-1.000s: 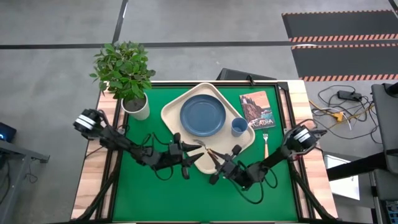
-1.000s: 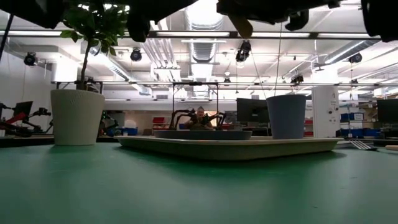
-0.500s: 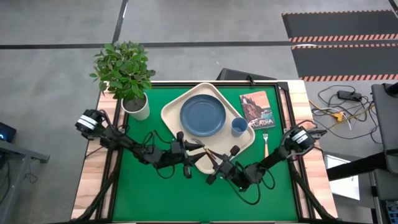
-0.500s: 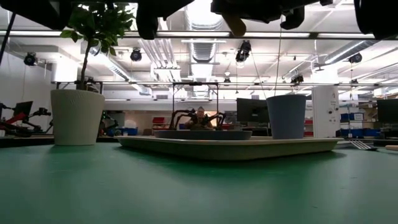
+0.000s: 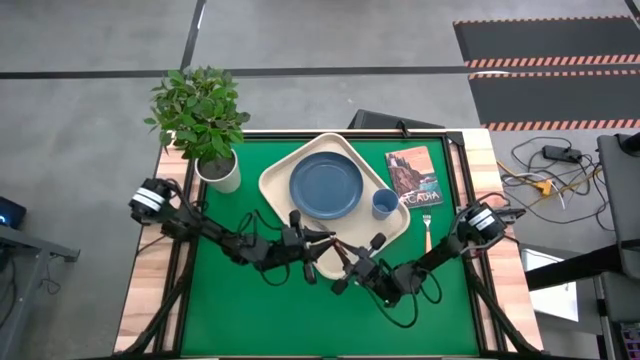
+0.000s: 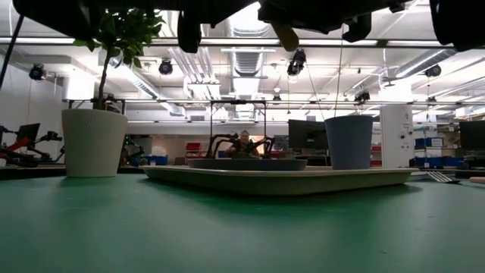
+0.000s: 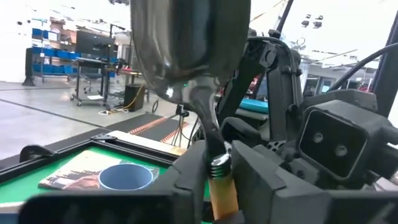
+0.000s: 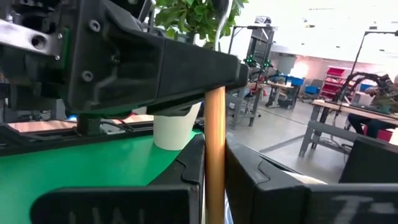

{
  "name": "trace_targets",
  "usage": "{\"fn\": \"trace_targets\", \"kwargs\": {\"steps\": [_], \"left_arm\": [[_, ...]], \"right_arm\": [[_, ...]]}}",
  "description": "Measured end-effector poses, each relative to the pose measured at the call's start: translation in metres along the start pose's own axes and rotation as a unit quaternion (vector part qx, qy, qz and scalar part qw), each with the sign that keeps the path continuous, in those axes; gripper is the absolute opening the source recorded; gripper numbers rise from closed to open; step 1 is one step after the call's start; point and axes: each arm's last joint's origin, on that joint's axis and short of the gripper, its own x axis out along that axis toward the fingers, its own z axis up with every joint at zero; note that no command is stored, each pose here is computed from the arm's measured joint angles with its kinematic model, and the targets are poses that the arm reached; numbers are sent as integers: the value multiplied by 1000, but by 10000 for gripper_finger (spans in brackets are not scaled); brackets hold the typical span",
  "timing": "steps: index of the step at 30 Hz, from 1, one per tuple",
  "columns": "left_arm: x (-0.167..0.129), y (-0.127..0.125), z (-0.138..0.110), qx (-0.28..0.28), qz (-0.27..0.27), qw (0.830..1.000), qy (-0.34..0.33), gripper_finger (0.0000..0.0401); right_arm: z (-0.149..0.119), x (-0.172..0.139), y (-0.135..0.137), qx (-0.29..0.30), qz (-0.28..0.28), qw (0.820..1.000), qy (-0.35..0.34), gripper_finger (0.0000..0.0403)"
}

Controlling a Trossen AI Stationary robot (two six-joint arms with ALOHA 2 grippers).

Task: Pick and place plate/cup/fork/spoon on tray
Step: Put the spoon on the white serving tray to the bottom of the blue cup

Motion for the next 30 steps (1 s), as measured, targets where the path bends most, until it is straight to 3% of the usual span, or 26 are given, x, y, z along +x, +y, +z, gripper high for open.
{"fn": "trace_targets", "kwargs": {"steps": [3, 8, 16, 24, 30], "left_arm": [[1, -1, 0, -2, -1, 1000, -2, 23], [1, -1, 0, -2, 1, 1000, -1, 23], [1, 0, 3, 1, 14, 1000, 4, 23], [-2, 4, 8, 17, 46, 998, 39, 22], [-4, 13, 16, 16, 71, 992, 99, 21]], "right_arm": [[0, 0, 0, -1, 0, 1000, 0, 28], [-1, 1, -1, 3, -8, 1000, 5, 38], [7, 0, -2, -7, -45, 999, 27, 121], [44, -28, -12, -33, -86, 992, 83, 183], [71, -56, -18, -38, -51, 995, 81, 189]]}}
